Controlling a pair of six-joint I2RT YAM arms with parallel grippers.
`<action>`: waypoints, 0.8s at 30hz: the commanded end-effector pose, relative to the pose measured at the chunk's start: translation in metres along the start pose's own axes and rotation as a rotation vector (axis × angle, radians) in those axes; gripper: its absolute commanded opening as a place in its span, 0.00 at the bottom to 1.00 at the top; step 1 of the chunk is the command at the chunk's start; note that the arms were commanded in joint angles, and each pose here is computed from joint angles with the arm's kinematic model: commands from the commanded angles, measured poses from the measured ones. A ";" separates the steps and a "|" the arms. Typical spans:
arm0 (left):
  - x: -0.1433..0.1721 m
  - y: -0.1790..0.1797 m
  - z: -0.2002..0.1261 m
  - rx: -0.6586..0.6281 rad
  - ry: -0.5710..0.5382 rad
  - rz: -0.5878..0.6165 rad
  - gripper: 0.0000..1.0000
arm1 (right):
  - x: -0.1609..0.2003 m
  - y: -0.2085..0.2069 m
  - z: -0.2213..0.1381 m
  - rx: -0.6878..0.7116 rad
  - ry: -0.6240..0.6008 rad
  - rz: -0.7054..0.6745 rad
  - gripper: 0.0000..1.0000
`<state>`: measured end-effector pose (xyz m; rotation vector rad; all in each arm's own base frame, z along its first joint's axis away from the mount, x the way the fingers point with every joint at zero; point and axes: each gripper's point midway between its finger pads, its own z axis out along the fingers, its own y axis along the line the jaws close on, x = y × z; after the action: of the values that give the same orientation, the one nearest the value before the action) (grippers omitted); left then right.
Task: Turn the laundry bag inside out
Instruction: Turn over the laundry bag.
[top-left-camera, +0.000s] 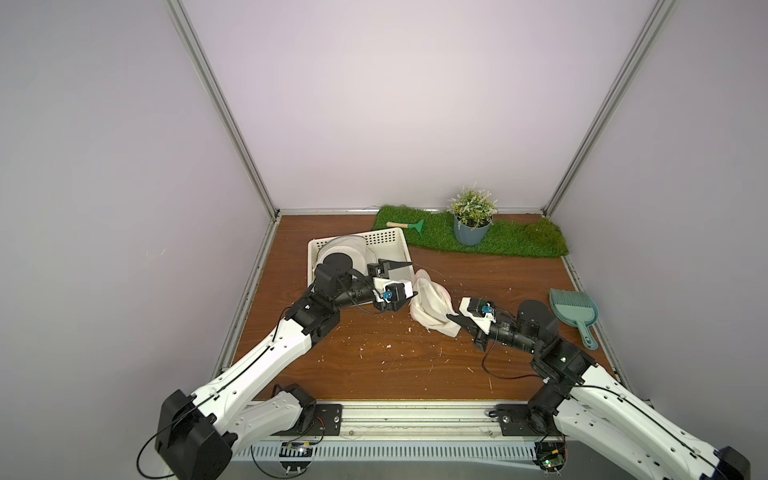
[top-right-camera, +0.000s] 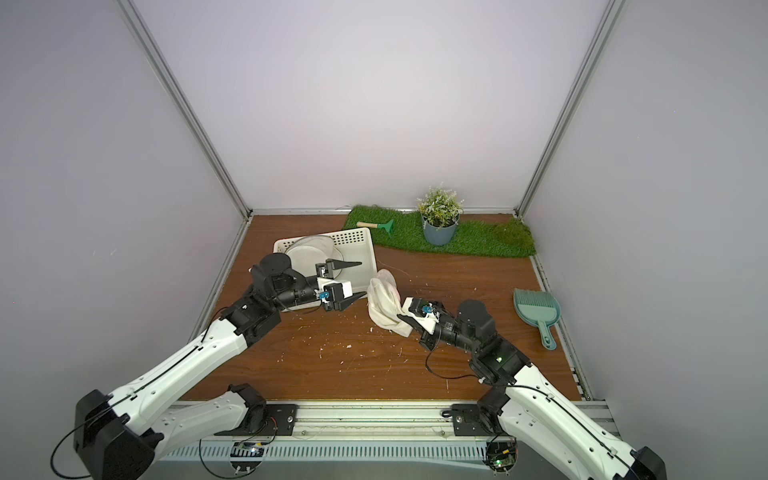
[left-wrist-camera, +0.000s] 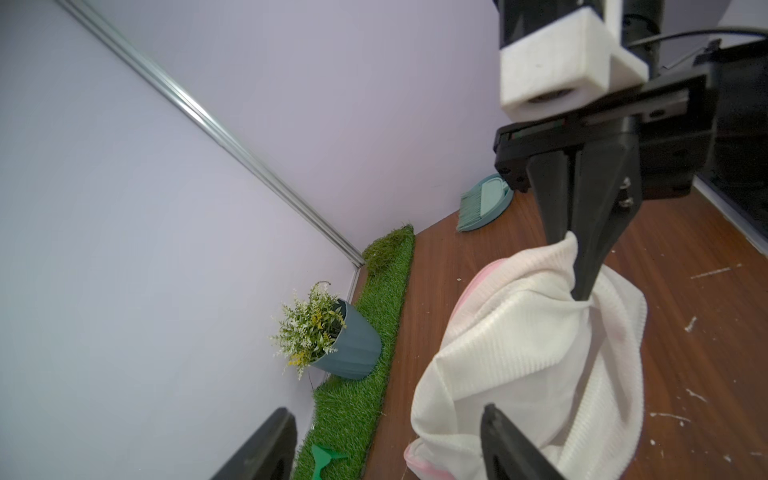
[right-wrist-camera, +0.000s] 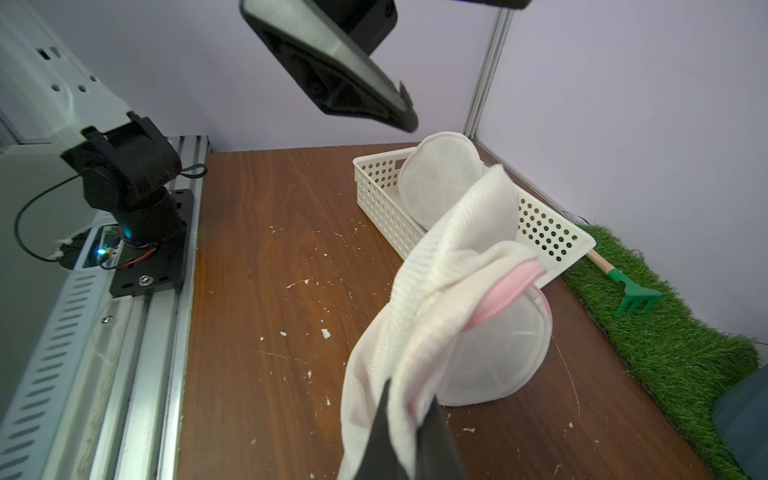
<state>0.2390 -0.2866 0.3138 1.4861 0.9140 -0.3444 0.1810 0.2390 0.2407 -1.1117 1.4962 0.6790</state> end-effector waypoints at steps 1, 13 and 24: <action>-0.014 -0.016 0.007 0.145 -0.058 0.060 0.77 | -0.020 0.005 -0.004 -0.050 -0.022 -0.058 0.00; 0.003 -0.051 0.018 0.386 -0.004 -0.054 0.60 | -0.023 0.004 0.003 -0.078 0.018 -0.111 0.00; 0.018 -0.058 0.024 0.417 0.042 -0.059 0.51 | -0.031 0.006 0.012 -0.130 0.018 -0.124 0.00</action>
<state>0.2219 -0.3067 0.2593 1.8214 0.9650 -0.5517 0.1817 0.2549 0.2439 -1.2897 1.4859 0.6727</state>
